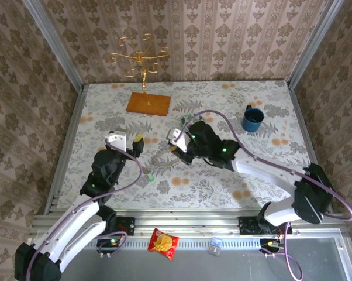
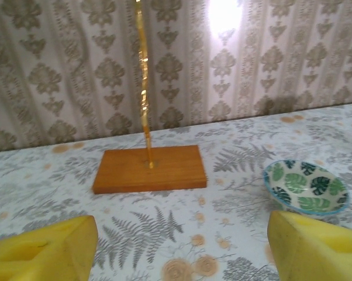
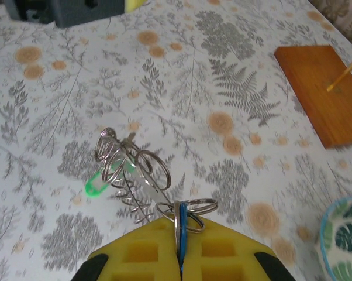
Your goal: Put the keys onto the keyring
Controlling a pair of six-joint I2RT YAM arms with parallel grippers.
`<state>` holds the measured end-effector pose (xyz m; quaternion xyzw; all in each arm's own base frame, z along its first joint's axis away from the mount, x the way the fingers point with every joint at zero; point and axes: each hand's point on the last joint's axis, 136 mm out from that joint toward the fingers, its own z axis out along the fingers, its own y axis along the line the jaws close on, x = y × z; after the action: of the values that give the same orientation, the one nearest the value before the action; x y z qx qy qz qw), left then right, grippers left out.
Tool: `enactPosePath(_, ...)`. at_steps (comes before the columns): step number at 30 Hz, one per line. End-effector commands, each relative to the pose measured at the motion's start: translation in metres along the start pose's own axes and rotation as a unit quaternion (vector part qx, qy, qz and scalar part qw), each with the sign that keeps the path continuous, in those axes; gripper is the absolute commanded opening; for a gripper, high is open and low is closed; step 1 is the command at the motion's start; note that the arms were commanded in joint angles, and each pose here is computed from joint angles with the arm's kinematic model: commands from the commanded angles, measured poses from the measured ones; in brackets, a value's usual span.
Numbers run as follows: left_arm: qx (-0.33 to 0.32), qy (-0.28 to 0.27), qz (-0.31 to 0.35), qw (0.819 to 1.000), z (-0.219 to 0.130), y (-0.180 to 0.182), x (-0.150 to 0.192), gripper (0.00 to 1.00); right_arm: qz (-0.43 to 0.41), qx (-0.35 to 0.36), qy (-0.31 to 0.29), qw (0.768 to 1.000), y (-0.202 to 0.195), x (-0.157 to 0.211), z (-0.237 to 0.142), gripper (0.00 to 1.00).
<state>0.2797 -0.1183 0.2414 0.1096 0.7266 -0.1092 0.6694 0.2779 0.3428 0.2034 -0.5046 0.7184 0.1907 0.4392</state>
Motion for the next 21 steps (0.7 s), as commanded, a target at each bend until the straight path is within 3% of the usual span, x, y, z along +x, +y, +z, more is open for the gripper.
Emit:
enactPosePath(1, -0.035, 0.017, -0.02, 0.999, -0.002, 0.015, 0.003, 0.77, -0.012, 0.016, -0.065, 0.998, -0.014, -0.045, 0.016, 0.0)
enactPosePath(6, -0.044, 0.017, -0.025, 0.999, -0.002, 0.021, 0.002, 0.77, -0.05, 0.03, -0.043, 0.997, -0.028, -0.041, 0.051, 0.0)
enactPosePath(10, -0.052, 0.019, -0.025, 0.998, -0.002, 0.024, 0.004, 0.77, -0.075, 0.022, 0.003, 0.997, -0.029, -0.014, 0.064, 0.0)
enactPosePath(16, -0.047, 0.022, -0.026, 0.998, 0.0, 0.023, 0.007, 0.78, -0.069, 0.016, 0.106, 0.992, -0.024, 0.064, 0.044, 0.0)
enactPosePath(21, -0.039, 0.029, -0.024, 0.999, 0.006, 0.019, 0.012, 0.8, -0.087, 0.006, 0.222, 0.971, -0.014, 0.14, 0.014, 0.0)
